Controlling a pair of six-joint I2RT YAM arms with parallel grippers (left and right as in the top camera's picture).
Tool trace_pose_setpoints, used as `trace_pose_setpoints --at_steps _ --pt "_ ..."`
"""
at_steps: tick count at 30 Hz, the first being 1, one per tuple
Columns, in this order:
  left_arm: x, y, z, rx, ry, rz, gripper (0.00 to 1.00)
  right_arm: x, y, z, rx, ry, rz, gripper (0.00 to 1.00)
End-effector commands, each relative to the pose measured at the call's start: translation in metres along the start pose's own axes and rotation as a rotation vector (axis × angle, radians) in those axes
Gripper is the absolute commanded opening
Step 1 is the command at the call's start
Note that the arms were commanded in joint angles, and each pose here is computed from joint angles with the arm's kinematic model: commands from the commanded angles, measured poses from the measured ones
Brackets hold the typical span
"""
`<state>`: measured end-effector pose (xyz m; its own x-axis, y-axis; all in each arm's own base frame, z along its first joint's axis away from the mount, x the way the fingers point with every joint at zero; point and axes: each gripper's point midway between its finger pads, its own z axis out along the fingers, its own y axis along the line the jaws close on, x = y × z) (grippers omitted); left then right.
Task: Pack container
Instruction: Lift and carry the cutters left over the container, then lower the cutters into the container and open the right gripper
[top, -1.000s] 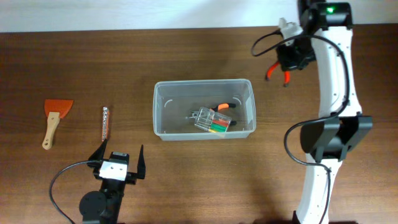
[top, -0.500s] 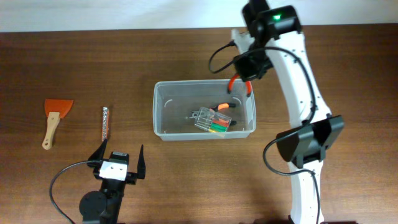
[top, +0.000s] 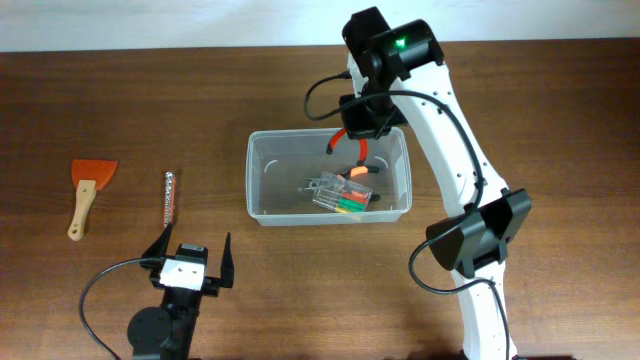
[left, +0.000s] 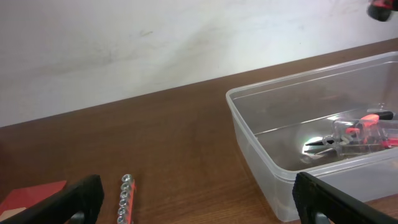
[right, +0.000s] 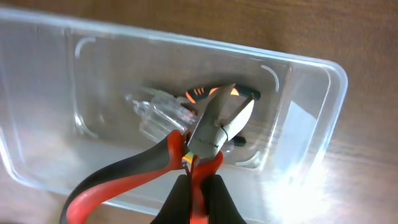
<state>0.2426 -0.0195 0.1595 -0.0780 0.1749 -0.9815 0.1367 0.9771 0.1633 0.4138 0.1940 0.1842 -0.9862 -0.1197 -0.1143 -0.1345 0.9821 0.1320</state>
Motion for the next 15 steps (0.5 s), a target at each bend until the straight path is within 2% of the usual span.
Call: trace_pose_setpoints --at_steps 1,7,15 --pt "0.001 0.002 0.000 -0.013 -0.002 -0.009 0.99 -0.002 0.005 -0.011 -0.024 -0.030 0.271 0.04" --pt "0.001 0.002 0.000 -0.013 -0.002 -0.009 0.99 0.003 0.021 -0.012 -0.110 0.025 0.522 0.04" --pt "0.001 0.002 0.000 -0.013 -0.002 -0.009 0.99 0.015 0.029 0.003 -0.079 0.088 0.671 0.08"
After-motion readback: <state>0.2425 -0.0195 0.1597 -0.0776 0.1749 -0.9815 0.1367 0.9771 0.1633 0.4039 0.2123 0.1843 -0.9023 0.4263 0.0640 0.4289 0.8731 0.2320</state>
